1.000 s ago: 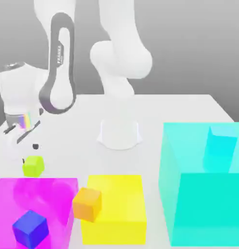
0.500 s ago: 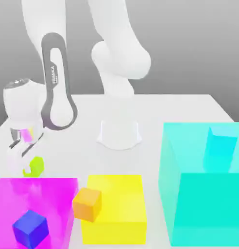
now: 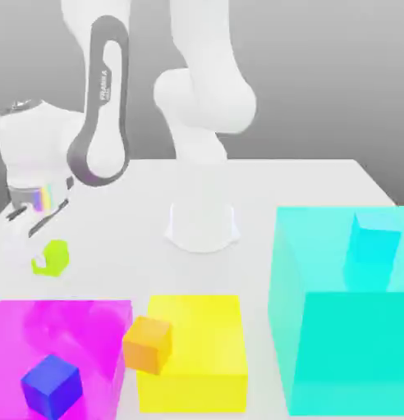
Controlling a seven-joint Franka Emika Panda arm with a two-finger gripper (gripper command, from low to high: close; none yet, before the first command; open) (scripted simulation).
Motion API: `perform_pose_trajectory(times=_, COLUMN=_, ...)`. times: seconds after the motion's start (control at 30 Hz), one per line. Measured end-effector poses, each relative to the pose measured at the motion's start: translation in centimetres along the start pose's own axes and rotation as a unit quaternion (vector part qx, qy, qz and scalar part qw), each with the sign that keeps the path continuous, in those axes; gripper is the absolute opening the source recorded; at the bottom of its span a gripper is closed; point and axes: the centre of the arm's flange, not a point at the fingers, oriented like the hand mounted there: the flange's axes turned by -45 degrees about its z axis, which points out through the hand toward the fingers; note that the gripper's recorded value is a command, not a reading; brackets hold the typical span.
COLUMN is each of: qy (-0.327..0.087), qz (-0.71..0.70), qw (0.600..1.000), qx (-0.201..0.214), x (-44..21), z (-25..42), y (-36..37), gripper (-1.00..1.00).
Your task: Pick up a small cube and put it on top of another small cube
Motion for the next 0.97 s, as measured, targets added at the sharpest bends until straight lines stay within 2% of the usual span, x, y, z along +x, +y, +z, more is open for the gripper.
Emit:
perform_pose_trajectory(times=0.07, qy=-0.002, qz=0.004, qw=1.0, qx=0.002, x=0.2, z=-0.8, y=-2.2, gripper=-1.0)
perform_pose_trajectory(times=0.3, qy=-0.008, qz=-0.046, qw=0.999, qx=0.004, x=-5.5, z=-4.3, y=-13.8, gripper=-1.0)
perform_pose_trajectory(times=0.63, qy=-0.003, qz=-0.057, qw=0.998, qx=-0.001, x=-15.2, z=-10.2, y=-25.7, gripper=-1.0)
perform_pose_trajectory(times=0.77, qy=0.001, qz=-0.056, qw=0.998, qx=-0.001, x=-16.9, z=-7.1, y=-27.3, gripper=-1.0)
perform_pose_trajectory(times=0.8, qy=0.0, qz=-0.056, qw=0.998, qx=-0.001, x=-17.0, z=-5.7, y=-27.3, gripper=1.0)
perform_pose_trajectory(times=0.97, qy=0.0, qz=-0.056, qw=0.998, qx=-0.001, x=-17.0, z=-5.7, y=-27.3, gripper=1.0)
